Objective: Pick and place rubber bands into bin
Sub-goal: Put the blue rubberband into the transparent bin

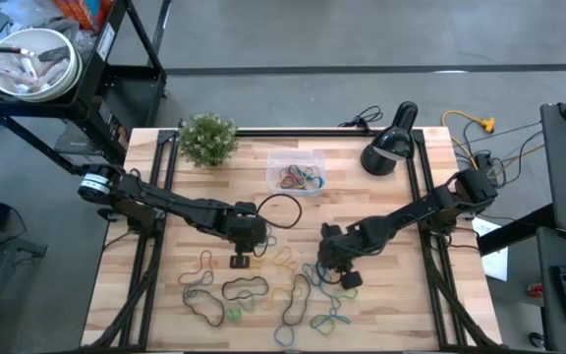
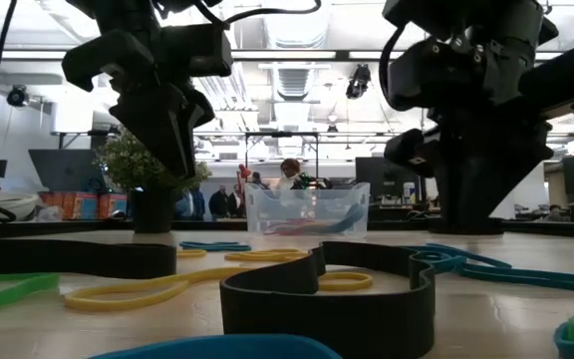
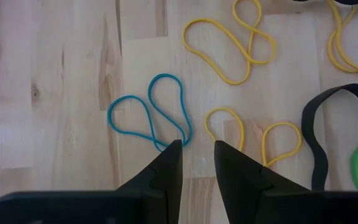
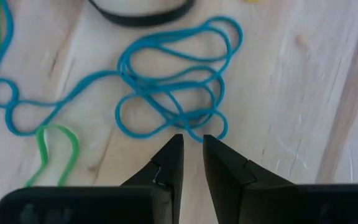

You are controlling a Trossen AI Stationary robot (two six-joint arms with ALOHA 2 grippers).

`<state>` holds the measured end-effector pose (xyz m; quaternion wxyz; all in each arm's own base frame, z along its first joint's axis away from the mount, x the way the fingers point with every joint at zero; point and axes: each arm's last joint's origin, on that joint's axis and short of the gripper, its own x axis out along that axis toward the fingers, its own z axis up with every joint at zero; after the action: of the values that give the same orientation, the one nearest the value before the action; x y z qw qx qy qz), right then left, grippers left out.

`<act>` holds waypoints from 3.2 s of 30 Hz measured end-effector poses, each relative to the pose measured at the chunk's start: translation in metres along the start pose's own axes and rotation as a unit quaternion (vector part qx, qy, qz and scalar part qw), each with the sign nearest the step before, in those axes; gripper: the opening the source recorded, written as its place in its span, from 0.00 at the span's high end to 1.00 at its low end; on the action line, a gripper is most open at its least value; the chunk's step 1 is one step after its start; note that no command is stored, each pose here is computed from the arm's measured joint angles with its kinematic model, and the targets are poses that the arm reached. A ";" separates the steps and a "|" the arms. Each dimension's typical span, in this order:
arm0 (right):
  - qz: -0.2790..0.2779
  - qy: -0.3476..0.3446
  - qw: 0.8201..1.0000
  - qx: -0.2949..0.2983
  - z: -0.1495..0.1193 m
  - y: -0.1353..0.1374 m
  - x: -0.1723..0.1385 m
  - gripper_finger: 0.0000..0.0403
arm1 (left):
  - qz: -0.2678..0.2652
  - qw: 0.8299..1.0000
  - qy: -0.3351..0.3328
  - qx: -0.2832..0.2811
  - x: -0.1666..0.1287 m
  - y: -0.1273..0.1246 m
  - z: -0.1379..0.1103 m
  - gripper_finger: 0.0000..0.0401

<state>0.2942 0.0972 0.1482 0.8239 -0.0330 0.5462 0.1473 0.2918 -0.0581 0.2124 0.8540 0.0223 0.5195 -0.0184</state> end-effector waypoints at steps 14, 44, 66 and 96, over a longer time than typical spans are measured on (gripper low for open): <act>-0.026 -0.023 0.999 0.006 0.004 -0.014 0.001 0.86 | 0.000 1.000 -0.002 -0.012 0.000 0.000 0.000 0.81; -0.021 -0.005 1.000 0.011 -0.006 -0.016 0.019 0.97 | -0.001 1.000 -0.004 -0.009 0.000 -0.002 0.000 0.81; -0.140 -0.161 0.977 0.026 0.017 -0.009 -0.114 0.98 | -0.001 1.000 -0.001 -0.006 0.001 -0.001 -0.001 0.81; -0.348 -0.091 0.933 -0.026 0.063 -0.051 -0.159 0.98 | 0.004 1.000 -0.024 -0.012 0.001 -0.002 0.003 0.81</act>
<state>0.3070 0.0289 0.3124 0.8687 -0.2287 0.4190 -0.1319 0.2947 -0.0607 0.2132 0.8666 0.0136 0.4987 -0.0091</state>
